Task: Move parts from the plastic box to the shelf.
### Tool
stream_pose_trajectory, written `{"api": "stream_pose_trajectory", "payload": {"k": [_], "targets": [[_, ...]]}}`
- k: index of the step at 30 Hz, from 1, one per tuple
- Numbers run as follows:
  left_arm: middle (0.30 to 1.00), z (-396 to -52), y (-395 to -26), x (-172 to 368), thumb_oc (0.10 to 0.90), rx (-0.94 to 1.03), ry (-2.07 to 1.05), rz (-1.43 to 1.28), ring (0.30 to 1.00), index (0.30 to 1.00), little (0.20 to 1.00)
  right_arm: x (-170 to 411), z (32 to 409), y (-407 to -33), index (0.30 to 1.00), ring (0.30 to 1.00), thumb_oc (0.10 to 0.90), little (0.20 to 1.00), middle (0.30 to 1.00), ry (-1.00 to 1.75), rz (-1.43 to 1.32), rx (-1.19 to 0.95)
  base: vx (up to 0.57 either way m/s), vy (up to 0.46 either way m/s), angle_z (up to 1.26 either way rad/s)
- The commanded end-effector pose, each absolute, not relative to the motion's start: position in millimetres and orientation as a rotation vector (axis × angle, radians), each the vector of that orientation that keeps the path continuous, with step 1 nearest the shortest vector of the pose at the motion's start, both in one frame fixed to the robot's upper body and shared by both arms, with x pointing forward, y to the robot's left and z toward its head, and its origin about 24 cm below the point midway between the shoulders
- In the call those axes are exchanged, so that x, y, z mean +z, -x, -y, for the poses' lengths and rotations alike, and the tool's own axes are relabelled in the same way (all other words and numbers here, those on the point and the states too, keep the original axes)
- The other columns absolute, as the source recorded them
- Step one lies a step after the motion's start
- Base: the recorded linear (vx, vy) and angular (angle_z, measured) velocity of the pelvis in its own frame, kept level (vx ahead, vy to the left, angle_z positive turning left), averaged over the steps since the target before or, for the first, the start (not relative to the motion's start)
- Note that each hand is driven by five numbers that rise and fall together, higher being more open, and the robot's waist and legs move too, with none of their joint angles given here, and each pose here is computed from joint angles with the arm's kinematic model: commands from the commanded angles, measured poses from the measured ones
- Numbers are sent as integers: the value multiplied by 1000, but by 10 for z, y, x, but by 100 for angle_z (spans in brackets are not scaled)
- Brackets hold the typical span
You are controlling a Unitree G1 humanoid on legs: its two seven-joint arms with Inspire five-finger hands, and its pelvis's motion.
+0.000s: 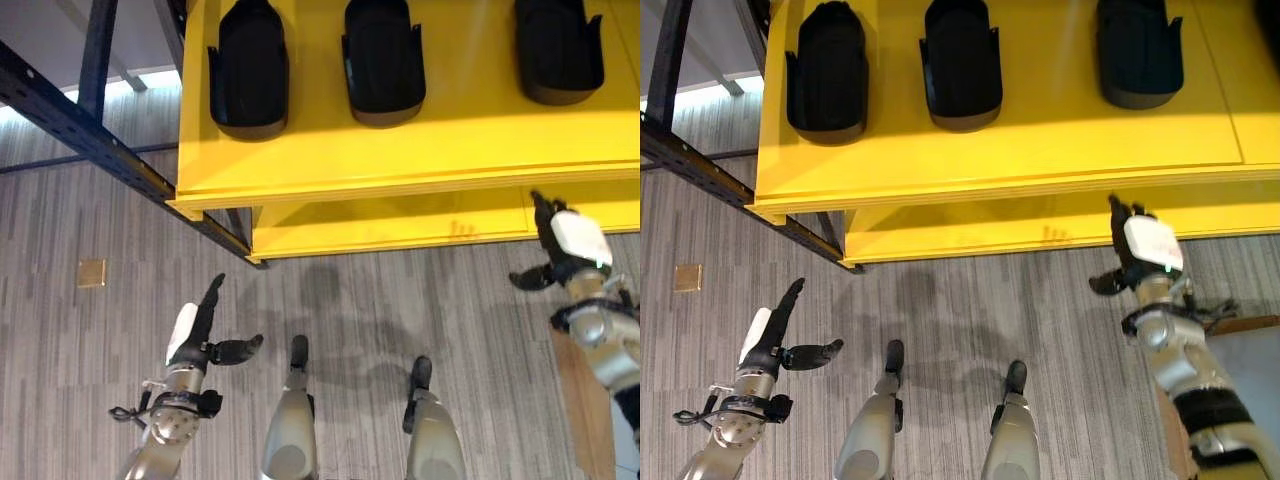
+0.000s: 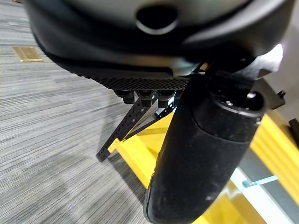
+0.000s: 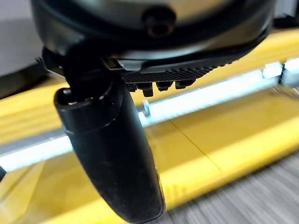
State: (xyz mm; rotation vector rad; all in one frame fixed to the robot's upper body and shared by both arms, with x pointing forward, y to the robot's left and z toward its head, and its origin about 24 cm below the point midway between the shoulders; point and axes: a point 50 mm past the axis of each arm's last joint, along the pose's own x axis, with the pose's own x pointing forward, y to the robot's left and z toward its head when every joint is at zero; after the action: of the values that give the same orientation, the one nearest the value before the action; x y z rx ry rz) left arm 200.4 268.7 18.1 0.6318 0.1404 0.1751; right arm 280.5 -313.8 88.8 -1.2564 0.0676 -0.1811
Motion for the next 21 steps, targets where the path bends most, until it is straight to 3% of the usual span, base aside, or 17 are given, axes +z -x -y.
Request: {"api": "stream_pose_trajectory", "payload": {"k": [1,10,12,13,21], "targets": [[1000,-2727,-1952,385,900,167,-689,-46,1000,1000,1000,1198,2993,-2867,1000,1000,900,1000,1000,1103,130,-203,81,-6,-11],[1000,-2672,-1786,290,900,119,-535,-91,1000,1000,1000,682,2625,-2349,1000,1000,900,1000,1000,672,54,5,74,9,-10],[1000,-2655,-1764,292,900,117,-448,-87,1000,1000,1000,628,2585,-2293,1000,1000,900,1000,1000,618,37,34,37,13,-8],[1000,-2569,-1768,247,900,108,-243,-82,1000,1000,1000,541,2444,-2190,1000,1000,900,1000,1000,497,20,99,19,28,-6],[1000,-2341,-1784,131,900,31,-18,-105,1000,1000,1000,317,2035,-2046,1000,1000,900,1000,1000,190,-46,270,7,23,-8]]}}
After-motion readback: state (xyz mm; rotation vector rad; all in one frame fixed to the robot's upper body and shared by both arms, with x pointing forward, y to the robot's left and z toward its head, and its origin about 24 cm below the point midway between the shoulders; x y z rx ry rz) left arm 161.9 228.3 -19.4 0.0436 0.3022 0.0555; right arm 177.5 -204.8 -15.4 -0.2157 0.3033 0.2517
